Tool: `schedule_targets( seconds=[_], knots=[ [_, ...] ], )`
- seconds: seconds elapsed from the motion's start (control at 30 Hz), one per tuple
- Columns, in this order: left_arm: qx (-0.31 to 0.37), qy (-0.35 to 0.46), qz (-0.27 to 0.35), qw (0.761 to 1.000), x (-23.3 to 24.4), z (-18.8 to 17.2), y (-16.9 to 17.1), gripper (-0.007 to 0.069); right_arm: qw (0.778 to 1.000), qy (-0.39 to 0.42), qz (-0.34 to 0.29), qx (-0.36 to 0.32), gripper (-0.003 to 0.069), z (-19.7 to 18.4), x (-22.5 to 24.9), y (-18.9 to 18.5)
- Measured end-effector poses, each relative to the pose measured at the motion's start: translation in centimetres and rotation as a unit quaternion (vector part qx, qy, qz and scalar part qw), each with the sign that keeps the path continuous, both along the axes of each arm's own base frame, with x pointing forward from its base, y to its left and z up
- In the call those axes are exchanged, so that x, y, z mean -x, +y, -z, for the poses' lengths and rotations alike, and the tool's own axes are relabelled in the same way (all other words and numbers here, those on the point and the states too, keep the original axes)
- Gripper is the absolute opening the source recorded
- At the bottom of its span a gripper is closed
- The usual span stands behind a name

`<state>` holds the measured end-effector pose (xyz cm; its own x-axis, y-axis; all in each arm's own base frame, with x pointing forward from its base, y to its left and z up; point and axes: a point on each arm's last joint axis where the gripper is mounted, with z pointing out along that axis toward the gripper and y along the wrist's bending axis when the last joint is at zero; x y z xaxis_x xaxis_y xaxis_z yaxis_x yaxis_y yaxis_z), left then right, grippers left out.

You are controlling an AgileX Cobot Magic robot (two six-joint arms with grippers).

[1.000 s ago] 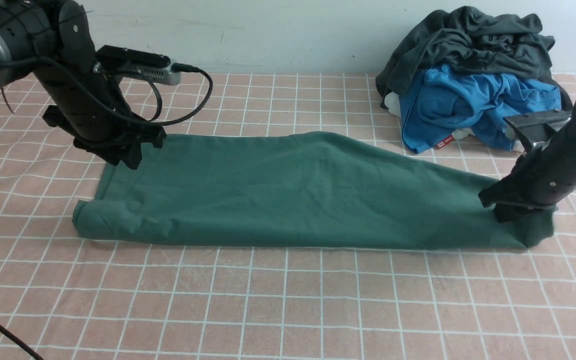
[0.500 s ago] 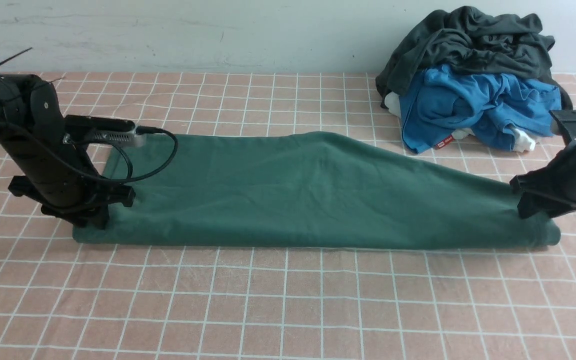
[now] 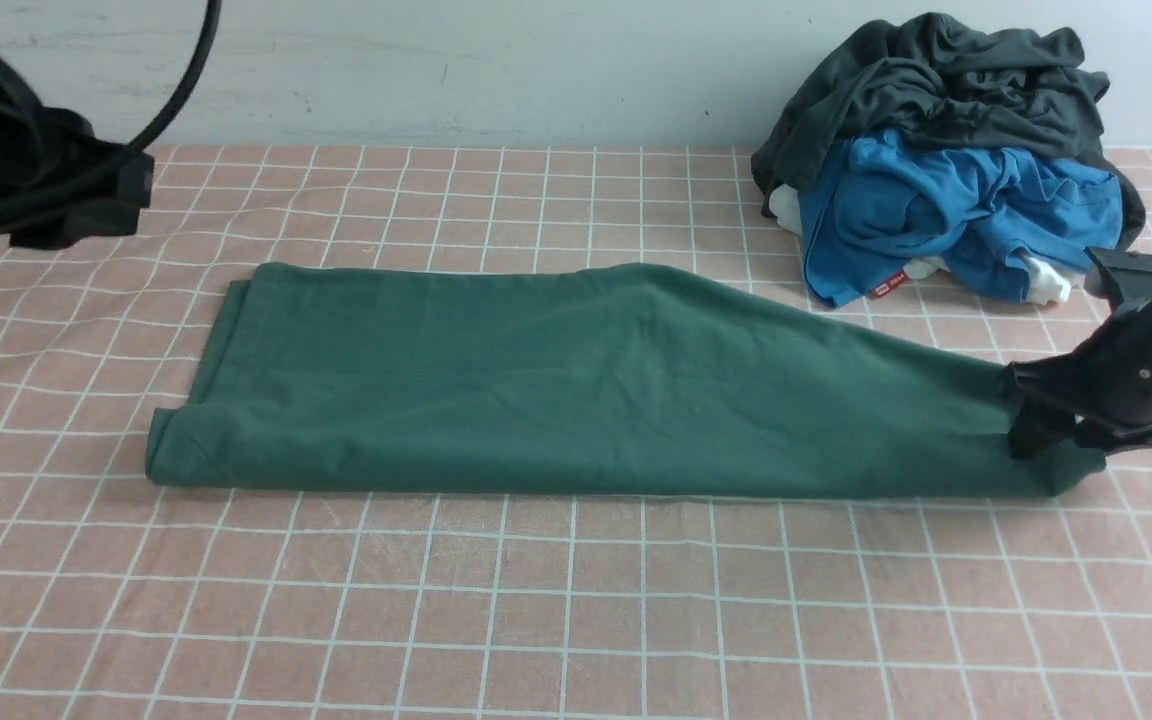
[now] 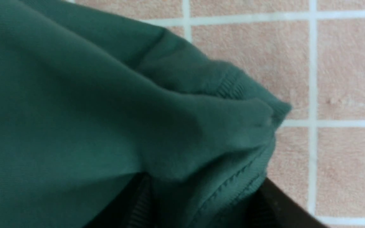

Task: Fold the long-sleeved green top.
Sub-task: Use the right arm to clamp the right edge of the fabric, then use the right arm to drag the right edge of the fabric to the left and folds it over the left edge

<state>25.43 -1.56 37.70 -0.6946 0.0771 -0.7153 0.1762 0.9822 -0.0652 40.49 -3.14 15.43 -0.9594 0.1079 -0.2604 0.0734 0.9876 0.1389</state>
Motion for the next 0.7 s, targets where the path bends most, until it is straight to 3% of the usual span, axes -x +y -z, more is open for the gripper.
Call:
schedule_targets(
  seconds=[0.07, 0.13, 0.3, 0.33, 0.37, 0.43, 0.57, 0.7],
  knots=[
    [-0.008, 0.009, 0.005, 1.000, 2.0, 0.4, 0.0, 0.0209, 1.000, -0.005, -0.010, 0.006, 0.0120, -0.6, -0.2, -0.1],
    [-0.019, 0.023, 0.006, 1.000, 3.8, 1.2, 0.2, 0.0209, 1.000, -0.011, -0.015, 0.019, 0.0042, -2.0, -0.3, -0.8],
    [-0.031, 0.063, 0.000, 0.998, 8.1, 4.4, 0.4, 0.0209, 0.994, -0.046, -0.004, 0.095, 0.0028, -9.6, 0.3, -4.5],
    [-0.031, 0.066, 0.000, 0.997, 8.1, 4.6, 0.4, 0.0209, 0.994, -0.048, -0.003, 0.100, 0.0028, -10.0, 0.3, -4.6],
    [-0.032, 0.077, 0.000, 0.997, 8.8, 5.6, 0.4, 0.0209, 0.991, -0.071, 0.006, 0.114, 0.0028, -13.1, 0.5, -5.1],
    [-0.033, 0.086, -0.001, 0.996, 9.1, 6.6, 0.5, 0.0209, 0.989, -0.094, 0.008, 0.114, 0.0027, -15.7, 0.7, -4.7],
    [-0.033, 0.070, -0.008, 0.997, 8.9, 7.9, 0.5, 0.0209, 0.988, -0.140, -0.035, 0.060, 0.0028, -19.4, 0.2, 0.5],
    [-0.019, 0.050, -0.011, 0.999, 8.6, 7.7, 0.4, 0.0209, 0.977, -0.178, -0.115, -0.008, 0.0028, -19.9, -0.3, 8.4]
  ],
)
